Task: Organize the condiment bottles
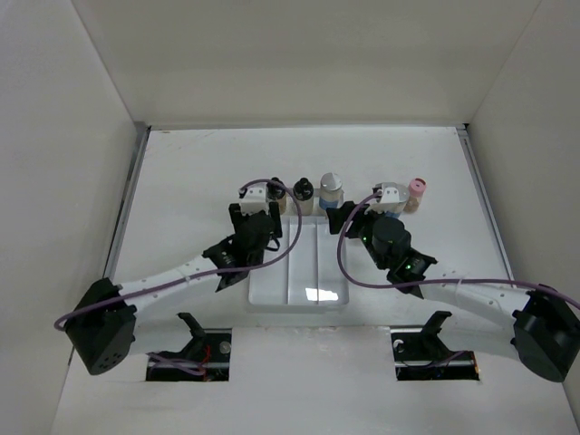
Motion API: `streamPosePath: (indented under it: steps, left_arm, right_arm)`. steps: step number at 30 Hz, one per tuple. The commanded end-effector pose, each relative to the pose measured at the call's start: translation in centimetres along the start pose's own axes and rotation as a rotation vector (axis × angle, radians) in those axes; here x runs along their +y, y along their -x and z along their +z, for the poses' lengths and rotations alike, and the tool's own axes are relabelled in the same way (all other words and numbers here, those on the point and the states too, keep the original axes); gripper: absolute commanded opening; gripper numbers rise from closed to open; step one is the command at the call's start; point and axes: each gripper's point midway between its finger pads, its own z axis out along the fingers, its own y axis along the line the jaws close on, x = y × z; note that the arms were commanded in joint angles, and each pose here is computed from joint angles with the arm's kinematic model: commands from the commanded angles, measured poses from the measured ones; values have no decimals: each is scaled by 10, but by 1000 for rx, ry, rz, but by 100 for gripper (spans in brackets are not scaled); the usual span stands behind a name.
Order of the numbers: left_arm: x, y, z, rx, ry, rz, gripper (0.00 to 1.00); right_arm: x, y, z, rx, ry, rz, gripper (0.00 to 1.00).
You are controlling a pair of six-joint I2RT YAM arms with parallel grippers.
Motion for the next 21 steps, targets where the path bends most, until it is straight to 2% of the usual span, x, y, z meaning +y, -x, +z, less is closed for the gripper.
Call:
streamPosePath:
  steps: [1, 5, 16, 19, 21]
  left_arm:
    - [-29, 28, 6, -85, -64, -93, 41]
    - [-42, 10, 17, -71, -88, -82, 41]
    - [-41, -36, 40, -18, -62, -34, 44]
    - [-39, -40, 41, -16, -48, -31, 49]
    - [-36, -40, 40, -24, -27, -23, 57]
  right_arm:
    - [1, 20, 1, -77, -2, 32, 87]
    - [1, 21, 0, -81, -1, 31, 87]
    - [-1, 19, 0, -73, -1, 33, 87]
    - [-1, 19, 1, -77, -2, 30, 88]
    - [-1, 16, 2, -65, -5, 29, 88]
